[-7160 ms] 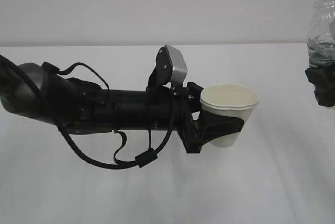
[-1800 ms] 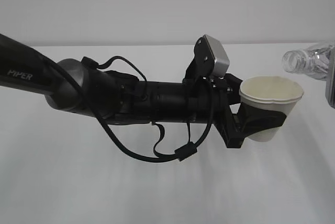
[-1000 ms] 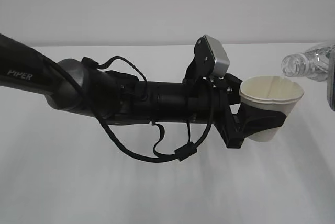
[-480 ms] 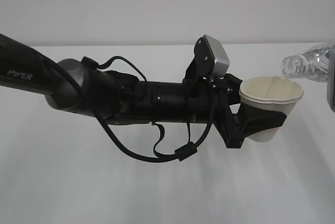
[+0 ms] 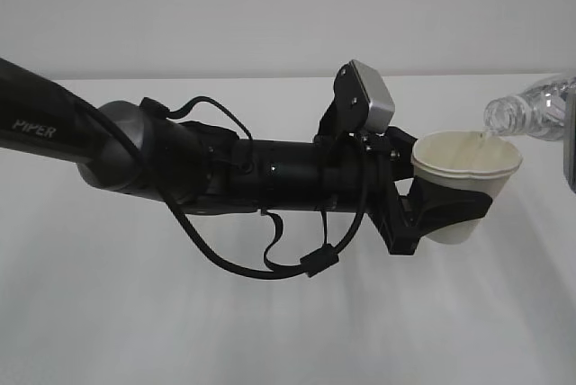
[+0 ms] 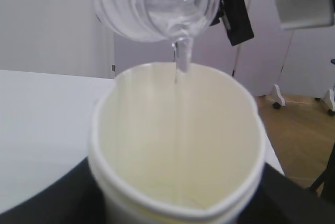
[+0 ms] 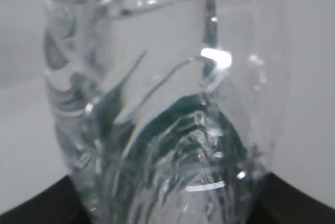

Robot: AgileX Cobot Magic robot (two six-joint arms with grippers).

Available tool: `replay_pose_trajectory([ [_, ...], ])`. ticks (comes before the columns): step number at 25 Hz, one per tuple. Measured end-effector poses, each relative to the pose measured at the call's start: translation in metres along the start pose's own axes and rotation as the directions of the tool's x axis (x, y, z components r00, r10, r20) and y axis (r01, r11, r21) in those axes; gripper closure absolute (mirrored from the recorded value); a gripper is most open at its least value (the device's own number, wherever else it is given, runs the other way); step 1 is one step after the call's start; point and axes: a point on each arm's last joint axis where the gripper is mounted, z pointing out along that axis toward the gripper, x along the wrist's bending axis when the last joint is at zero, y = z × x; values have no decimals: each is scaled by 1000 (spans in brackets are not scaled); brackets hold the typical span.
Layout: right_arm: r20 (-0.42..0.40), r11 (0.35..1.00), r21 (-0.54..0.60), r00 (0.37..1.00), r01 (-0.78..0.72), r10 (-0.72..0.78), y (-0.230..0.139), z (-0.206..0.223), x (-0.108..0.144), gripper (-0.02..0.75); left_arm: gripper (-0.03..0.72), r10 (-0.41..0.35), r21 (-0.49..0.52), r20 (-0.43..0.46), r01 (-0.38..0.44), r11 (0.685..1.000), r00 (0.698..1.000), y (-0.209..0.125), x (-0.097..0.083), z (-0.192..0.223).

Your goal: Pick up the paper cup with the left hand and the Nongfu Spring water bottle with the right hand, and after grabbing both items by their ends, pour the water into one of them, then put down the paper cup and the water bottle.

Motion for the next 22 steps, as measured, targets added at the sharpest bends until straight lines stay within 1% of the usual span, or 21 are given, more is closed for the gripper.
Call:
replay_pose_trajectory([
  [22,1,1000,1,1000,6,-6,0,0,0,328,241,0,1,-1,0,1000,1000,0,0,0],
])
